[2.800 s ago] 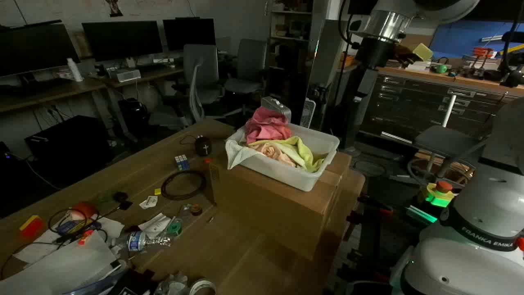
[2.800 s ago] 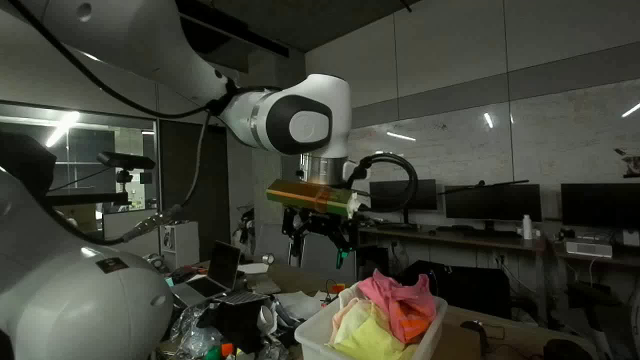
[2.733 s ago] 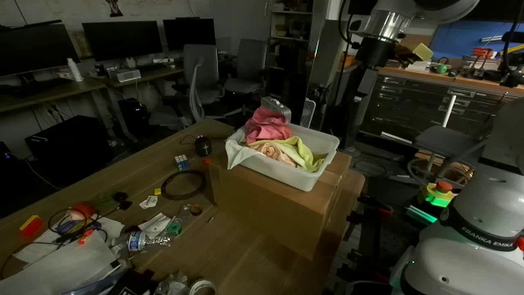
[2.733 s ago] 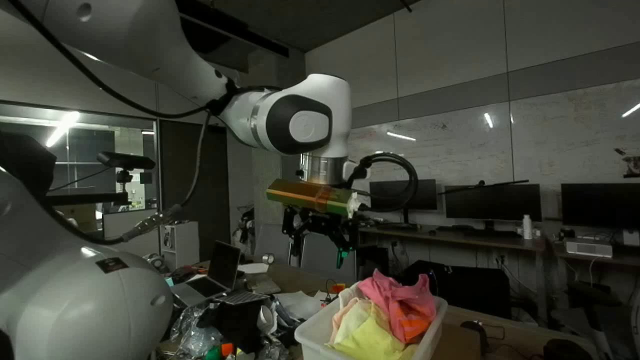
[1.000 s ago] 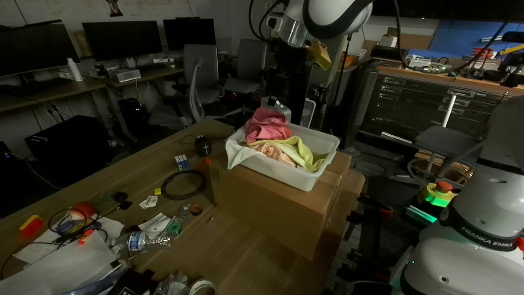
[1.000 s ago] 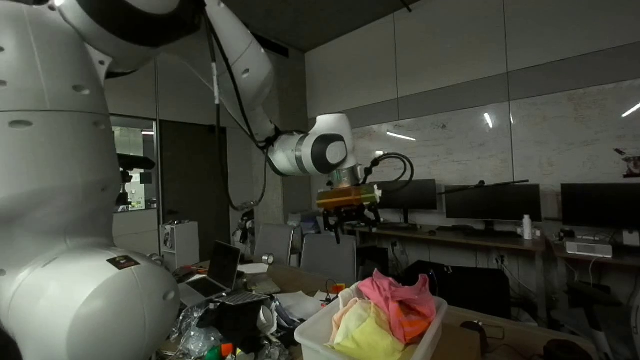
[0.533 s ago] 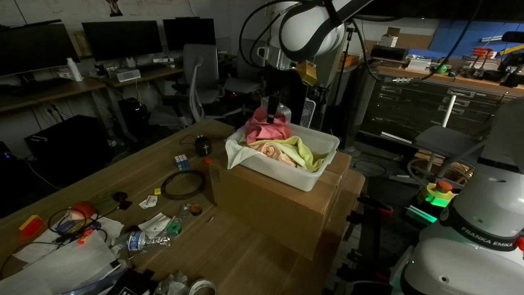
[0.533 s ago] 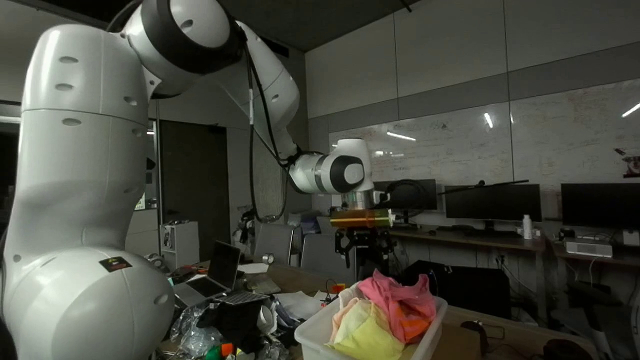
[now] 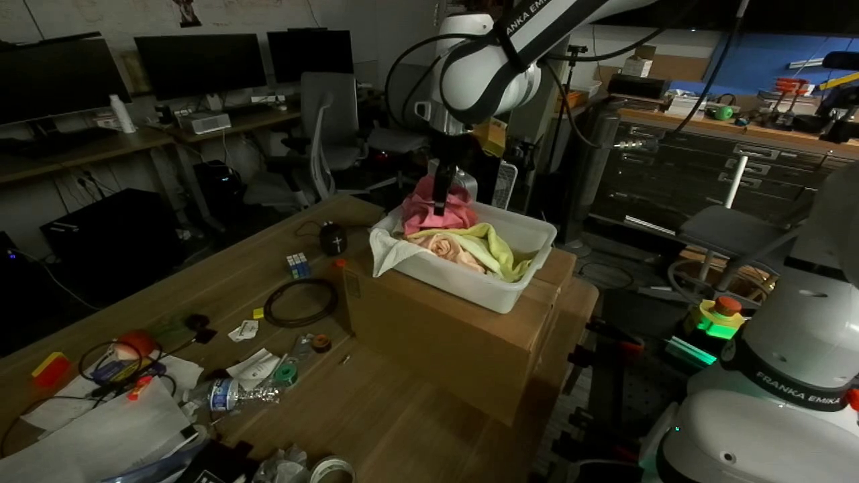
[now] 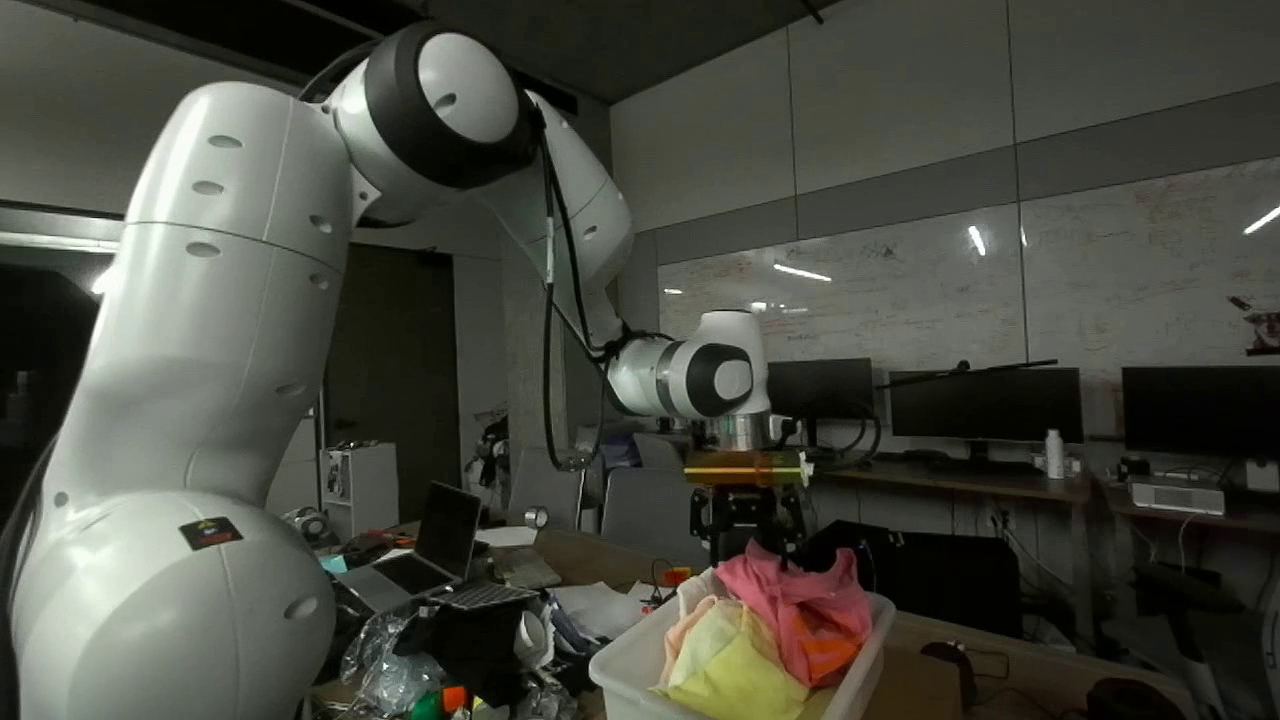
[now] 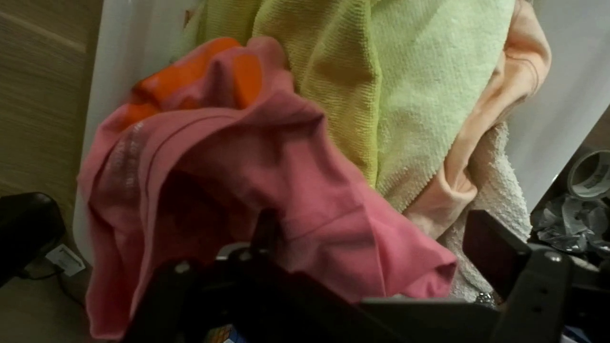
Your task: Remove the clothes from the box and put them on the table
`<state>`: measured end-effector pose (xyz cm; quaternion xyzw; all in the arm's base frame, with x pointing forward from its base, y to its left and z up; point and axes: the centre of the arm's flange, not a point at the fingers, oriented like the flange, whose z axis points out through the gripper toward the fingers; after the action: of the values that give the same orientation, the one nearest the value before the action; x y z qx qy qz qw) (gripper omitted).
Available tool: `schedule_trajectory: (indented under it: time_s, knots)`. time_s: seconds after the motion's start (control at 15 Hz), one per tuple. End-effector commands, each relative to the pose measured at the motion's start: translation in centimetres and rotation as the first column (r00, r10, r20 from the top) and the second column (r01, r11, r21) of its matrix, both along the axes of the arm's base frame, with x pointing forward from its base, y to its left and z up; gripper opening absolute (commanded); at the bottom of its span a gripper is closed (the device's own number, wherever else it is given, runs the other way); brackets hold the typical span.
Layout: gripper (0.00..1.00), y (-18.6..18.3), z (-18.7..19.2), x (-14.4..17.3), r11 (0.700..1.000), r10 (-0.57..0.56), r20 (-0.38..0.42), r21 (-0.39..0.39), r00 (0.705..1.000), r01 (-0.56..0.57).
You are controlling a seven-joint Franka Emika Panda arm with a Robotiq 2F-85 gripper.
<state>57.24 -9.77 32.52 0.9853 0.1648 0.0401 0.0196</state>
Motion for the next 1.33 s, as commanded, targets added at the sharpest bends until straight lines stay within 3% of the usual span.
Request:
schedule_trajectory:
  time_s: [0.0,0.33,0.4,0.47,0.6,1.0,1.2,1.27]
  knots:
    - [1.0,-0.6,-0.6,1.7,1.0,-0.008,-0.002,0.001,1.0,0.008]
    - [1.0,-0.8,-2.1,1.8,0.999,-0.033,0.003,-0.043,0.999,0.034]
    - [0.96,-0.8,-2.2,1.7,0.998,-0.033,0.001,-0.05,0.999,0.033]
    - [0.72,-0.8,-2.3,1.7,0.998,-0.041,0.004,-0.055,0.999,0.041]
    - [0.69,-0.9,-2.4,1.6,0.997,-0.047,0.006,-0.065,0.999,0.048]
    - [0.21,-1.2,-2.3,1.1,0.995,-0.071,0.019,-0.067,0.997,0.073]
    - [0.01,-1.5,-1.9,0.9,0.993,-0.096,0.042,-0.059,0.994,0.098]
    - [0.0,-1.5,-1.6,0.6,0.993,-0.104,0.053,-0.056,0.993,0.107]
